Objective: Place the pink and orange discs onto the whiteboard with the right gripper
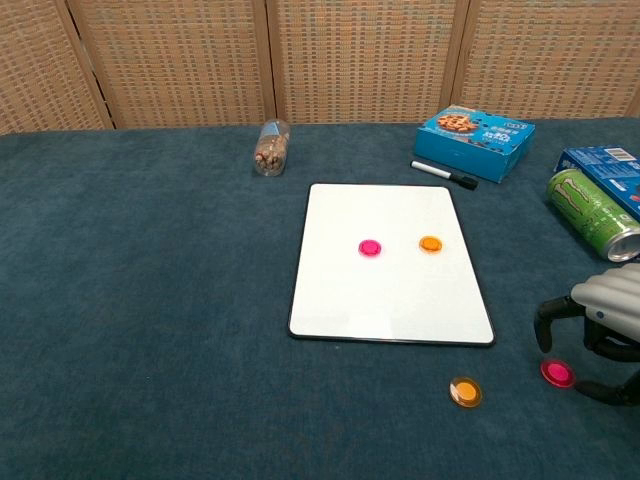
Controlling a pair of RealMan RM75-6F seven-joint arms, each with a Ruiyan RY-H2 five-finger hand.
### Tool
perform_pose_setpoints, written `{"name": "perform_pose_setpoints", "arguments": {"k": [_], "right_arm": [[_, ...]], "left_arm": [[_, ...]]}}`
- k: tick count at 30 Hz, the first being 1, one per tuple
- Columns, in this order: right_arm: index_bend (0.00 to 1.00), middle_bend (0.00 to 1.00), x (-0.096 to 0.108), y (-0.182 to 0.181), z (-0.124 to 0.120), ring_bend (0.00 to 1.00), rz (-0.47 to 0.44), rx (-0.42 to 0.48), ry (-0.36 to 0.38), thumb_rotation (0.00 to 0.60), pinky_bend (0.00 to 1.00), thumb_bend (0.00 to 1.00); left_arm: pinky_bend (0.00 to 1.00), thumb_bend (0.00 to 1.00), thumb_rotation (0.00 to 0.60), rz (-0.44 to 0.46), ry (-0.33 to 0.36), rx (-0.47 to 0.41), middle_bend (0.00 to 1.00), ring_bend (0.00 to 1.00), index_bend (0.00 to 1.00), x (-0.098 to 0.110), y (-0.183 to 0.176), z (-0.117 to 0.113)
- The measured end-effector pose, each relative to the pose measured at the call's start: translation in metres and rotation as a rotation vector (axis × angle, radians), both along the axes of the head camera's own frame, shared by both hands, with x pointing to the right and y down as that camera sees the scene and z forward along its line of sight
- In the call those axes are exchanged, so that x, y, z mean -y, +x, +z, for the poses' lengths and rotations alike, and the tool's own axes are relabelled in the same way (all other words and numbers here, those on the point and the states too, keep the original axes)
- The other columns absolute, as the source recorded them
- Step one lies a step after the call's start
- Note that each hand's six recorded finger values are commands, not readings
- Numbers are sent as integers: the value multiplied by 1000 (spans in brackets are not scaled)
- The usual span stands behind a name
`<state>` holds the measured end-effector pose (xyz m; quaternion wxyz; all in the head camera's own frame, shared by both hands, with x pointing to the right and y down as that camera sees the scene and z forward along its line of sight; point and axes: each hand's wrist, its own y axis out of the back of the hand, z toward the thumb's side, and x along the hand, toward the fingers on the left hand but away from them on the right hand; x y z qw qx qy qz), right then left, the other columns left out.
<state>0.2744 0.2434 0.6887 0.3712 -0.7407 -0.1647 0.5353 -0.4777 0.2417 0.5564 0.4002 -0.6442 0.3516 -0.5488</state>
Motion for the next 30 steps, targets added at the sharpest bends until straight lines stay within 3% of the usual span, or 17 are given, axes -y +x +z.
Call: {"name": "perform_pose_setpoints", "arguments": {"k": [30], "right_arm": [[421, 961, -6, 0, 13, 949, -7, -12, -19, 600, 1000, 362]], "left_arm": [[0, 0, 600, -5, -2, -1, 0, 0, 0, 1, -1, 0]]}}
